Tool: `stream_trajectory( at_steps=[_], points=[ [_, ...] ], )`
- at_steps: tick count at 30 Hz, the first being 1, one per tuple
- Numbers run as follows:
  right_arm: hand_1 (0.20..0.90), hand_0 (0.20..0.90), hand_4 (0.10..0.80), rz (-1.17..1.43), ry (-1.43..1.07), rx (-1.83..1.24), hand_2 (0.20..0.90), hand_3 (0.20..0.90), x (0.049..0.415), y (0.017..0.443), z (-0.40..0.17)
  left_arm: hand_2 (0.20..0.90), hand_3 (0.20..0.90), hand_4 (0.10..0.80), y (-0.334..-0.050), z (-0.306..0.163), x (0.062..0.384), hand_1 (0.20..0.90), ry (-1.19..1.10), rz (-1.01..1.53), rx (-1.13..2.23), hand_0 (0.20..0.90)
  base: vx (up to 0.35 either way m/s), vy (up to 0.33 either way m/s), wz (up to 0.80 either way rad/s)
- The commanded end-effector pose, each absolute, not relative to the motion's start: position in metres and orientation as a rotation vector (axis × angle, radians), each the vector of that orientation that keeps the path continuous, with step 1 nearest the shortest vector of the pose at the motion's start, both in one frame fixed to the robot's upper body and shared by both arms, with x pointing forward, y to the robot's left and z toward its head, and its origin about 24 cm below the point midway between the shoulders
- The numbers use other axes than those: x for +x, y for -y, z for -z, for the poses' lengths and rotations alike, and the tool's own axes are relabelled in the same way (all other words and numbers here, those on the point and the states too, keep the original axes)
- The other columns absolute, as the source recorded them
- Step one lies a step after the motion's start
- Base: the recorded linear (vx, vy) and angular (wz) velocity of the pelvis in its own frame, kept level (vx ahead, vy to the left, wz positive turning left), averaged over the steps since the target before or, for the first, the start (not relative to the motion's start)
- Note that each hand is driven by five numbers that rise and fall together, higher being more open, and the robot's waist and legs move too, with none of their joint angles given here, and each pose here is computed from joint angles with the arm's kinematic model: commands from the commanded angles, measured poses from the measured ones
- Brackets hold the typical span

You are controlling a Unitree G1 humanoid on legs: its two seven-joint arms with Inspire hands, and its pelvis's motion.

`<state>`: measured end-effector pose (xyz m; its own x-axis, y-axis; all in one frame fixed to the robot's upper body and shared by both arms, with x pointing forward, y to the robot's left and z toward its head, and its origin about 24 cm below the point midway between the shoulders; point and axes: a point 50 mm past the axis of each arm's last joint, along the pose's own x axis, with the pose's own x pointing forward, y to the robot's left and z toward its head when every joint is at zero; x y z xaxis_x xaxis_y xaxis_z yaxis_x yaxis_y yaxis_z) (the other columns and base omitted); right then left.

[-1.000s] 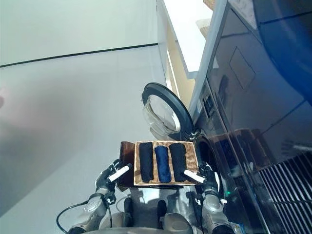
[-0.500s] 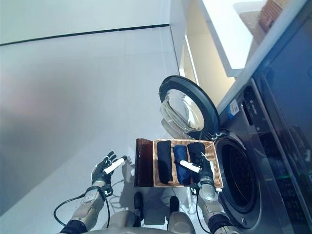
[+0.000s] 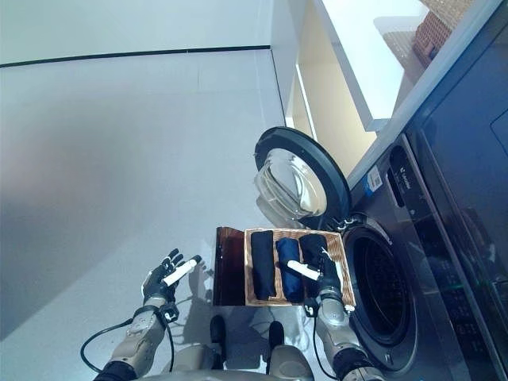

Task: Pick up the clothes and place them into the washing machine

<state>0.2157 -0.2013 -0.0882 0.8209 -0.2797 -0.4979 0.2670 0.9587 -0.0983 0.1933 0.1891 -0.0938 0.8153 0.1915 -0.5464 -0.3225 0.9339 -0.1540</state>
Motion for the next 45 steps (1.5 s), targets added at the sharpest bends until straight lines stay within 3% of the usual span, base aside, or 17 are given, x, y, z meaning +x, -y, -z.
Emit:
stream_trajectory(
  at_steps=[1, 16, 36, 45],
  points=[
    [0.900, 0.900, 0.800, 0.253, -0.349, -0.024, 0.900, 0.900, 0.234, 0.202, 0.060, 0.900, 0.900, 0.800, -0.203, 0.074, 0.209, 0.900, -0.413, -0.293, -0.234, 0.900, -0.006, -0.180, 0.02],
    [0.900, 0.900, 0.800, 0.309, -0.370, -0.043, 0.900, 0.900, 0.229, 0.216, 0.063, 0.900, 0.900, 0.800, -0.188, 0.082, 0.200, 0.900, -0.453, -0.258, -0.261, 0.900, 0.065, 0.038, 0.00],
    [0.900, 0.900, 0.800, 0.264, -0.404, -0.019, 0.900, 0.900, 0.231, 0.200, 0.069, 0.900, 0.900, 0.800, -0.203, 0.082, 0.194, 0.900, -0.448, -0.304, -0.238, 0.900, 0.060, 0.082, -0.07],
    [0.900, 0.900, 0.800, 0.312, -0.399, 0.003, 0.900, 0.900, 0.227, 0.211, 0.068, 0.900, 0.900, 0.800, -0.210, 0.080, 0.196, 0.900, -0.445, -0.305, -0.233, 0.900, 0.004, 0.017, 0.23]
  ],
)
